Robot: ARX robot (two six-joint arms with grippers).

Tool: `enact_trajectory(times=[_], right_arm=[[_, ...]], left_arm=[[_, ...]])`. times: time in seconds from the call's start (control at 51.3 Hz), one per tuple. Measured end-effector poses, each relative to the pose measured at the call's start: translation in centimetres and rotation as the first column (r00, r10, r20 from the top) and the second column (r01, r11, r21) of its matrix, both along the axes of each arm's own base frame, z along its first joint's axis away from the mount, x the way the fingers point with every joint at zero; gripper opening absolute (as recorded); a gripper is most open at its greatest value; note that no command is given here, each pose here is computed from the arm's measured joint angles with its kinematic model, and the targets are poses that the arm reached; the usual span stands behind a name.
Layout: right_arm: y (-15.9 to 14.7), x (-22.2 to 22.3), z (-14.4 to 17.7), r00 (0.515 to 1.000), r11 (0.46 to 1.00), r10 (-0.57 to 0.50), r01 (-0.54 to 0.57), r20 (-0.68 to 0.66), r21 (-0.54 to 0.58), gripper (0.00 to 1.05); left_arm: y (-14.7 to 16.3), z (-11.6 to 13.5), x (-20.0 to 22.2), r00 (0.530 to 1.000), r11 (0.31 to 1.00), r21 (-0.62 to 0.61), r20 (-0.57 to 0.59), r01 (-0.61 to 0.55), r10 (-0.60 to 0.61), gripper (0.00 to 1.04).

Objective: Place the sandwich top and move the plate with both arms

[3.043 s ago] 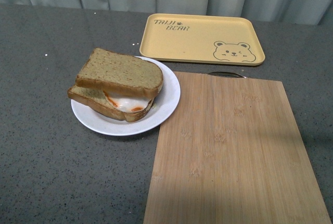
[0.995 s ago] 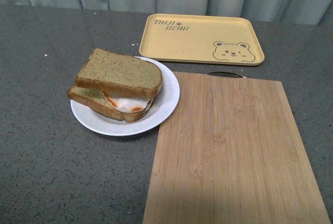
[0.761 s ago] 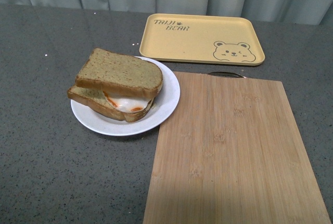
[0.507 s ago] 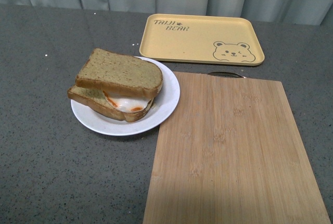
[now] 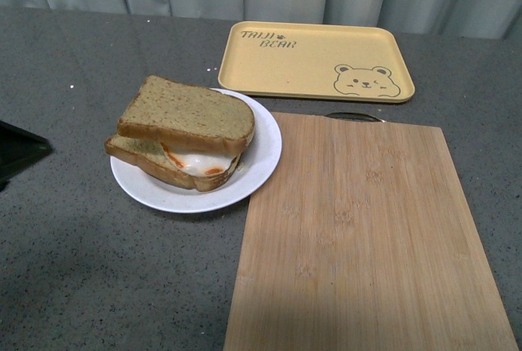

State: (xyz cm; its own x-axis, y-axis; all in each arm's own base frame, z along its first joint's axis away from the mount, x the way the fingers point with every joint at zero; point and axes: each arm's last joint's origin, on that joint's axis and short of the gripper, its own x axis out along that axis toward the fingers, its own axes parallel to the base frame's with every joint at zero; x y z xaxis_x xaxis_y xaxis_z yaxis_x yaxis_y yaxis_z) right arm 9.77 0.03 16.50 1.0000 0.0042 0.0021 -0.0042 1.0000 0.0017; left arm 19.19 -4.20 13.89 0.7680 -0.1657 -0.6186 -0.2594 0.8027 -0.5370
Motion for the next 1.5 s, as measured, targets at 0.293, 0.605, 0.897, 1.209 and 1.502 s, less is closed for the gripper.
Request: enact_trajectory(times=[0.293,0.605,0.897,1.209,1.502], right_arm=[[0.0,0.0,0.0,1.000,1.000,0.000,0.000,0.000,0.000,0.95],[0.0,0.0,0.0,1.000,1.000,0.000,0.000,0.000,0.000,0.95],[0.0,0.0,0.0,1.000,1.000,0.000,0.000,0.000,0.000,0.95],[0.0,0.0,0.0,1.000,1.000,0.000,0.000,0.000,0.000,0.95],[0.0,0.0,0.0,1.000,1.000,0.000,0.000,0.000,0.000,0.95]], left_arm=[[-2.1,-2.6,4.0,0.976,0.966,-0.188,-0.160,-0.180,0.150,0.98],[-4.3,-5.4,7.1,0.941,0.929,-0.245,-0.265,-0.278,0.212,0.98],[-5.4,-6.8,8.5,0.920,0.909,-0.266,-0.314,-0.322,0.234,0.83],[-6.0,-8.3,10.4,0.896,0.897,-0.258,-0.366,-0.358,0.252,0.24],[-5.5,-7.5,11.3,0.908,0.871,-0.328,-0.331,-0.367,0.257,0.05]])
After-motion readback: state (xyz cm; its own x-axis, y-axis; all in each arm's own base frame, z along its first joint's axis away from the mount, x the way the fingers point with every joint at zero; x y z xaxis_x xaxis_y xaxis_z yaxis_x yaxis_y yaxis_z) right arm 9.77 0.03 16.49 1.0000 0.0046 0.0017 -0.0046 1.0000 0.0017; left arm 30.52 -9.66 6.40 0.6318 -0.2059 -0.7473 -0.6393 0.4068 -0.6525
